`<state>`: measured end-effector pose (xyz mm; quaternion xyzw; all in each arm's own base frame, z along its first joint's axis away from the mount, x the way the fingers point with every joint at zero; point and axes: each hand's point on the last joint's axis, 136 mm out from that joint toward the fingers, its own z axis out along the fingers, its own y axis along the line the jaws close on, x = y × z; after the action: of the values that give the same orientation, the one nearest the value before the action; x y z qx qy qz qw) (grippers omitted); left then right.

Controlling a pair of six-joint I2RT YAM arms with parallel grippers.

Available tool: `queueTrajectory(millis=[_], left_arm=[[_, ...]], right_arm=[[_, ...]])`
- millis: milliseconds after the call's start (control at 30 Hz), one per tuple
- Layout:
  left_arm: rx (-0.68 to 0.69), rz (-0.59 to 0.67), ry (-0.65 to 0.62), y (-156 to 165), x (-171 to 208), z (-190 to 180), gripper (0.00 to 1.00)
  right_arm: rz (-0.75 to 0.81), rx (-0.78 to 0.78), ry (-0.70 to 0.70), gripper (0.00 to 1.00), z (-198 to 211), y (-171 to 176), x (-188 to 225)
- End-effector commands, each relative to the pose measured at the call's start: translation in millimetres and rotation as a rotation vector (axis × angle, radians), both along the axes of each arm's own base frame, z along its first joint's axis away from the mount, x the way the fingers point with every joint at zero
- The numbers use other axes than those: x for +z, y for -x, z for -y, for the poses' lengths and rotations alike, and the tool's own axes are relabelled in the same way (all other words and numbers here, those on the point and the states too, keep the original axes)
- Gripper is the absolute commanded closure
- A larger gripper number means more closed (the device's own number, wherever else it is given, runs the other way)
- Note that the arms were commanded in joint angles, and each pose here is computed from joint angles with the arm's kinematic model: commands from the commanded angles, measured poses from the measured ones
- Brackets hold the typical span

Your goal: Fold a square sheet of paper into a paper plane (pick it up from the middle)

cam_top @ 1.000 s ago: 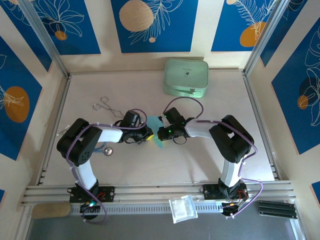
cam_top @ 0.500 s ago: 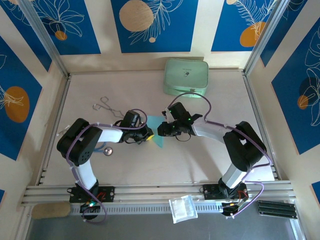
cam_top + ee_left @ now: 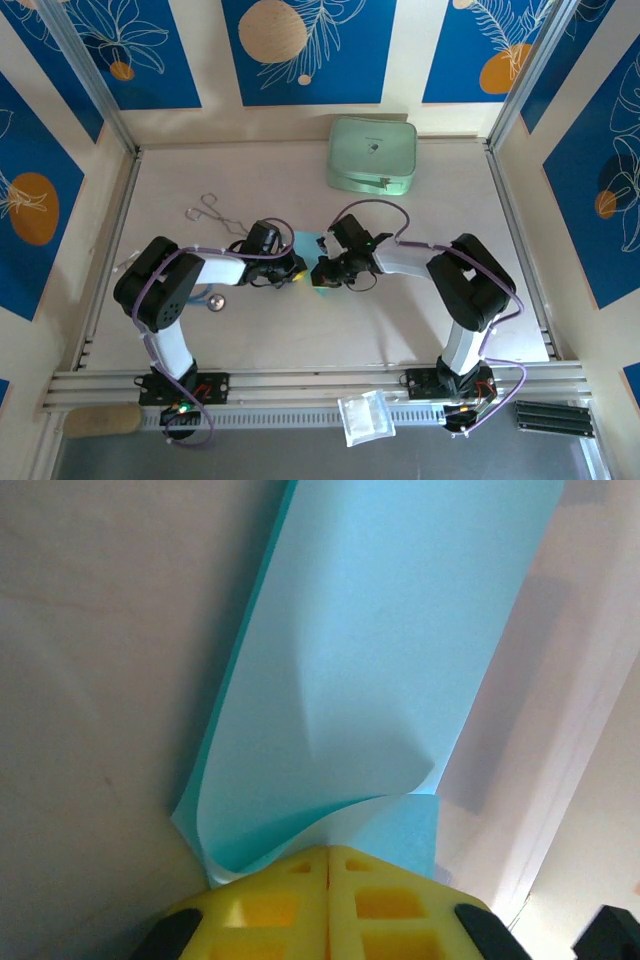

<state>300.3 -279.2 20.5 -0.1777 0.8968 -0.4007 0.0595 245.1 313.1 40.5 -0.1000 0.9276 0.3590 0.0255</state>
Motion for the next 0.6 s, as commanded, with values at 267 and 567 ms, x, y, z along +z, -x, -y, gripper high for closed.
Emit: queueTrajectory(millis=[267, 567], left_arm=[[-0.015, -0.029, -0.015, 5.9, -8.3, 1.4, 0.92], [-0.025, -0.018, -0.008, 3.3, -5.7, 4.1, 0.91]], right_arm=[[-0.035, 0.006, 0.050, 0.96, -0.5, 0.2, -13.2], [-0.052, 0.003, 0.088, 0.96, 5.2, 2.9, -23.7]])
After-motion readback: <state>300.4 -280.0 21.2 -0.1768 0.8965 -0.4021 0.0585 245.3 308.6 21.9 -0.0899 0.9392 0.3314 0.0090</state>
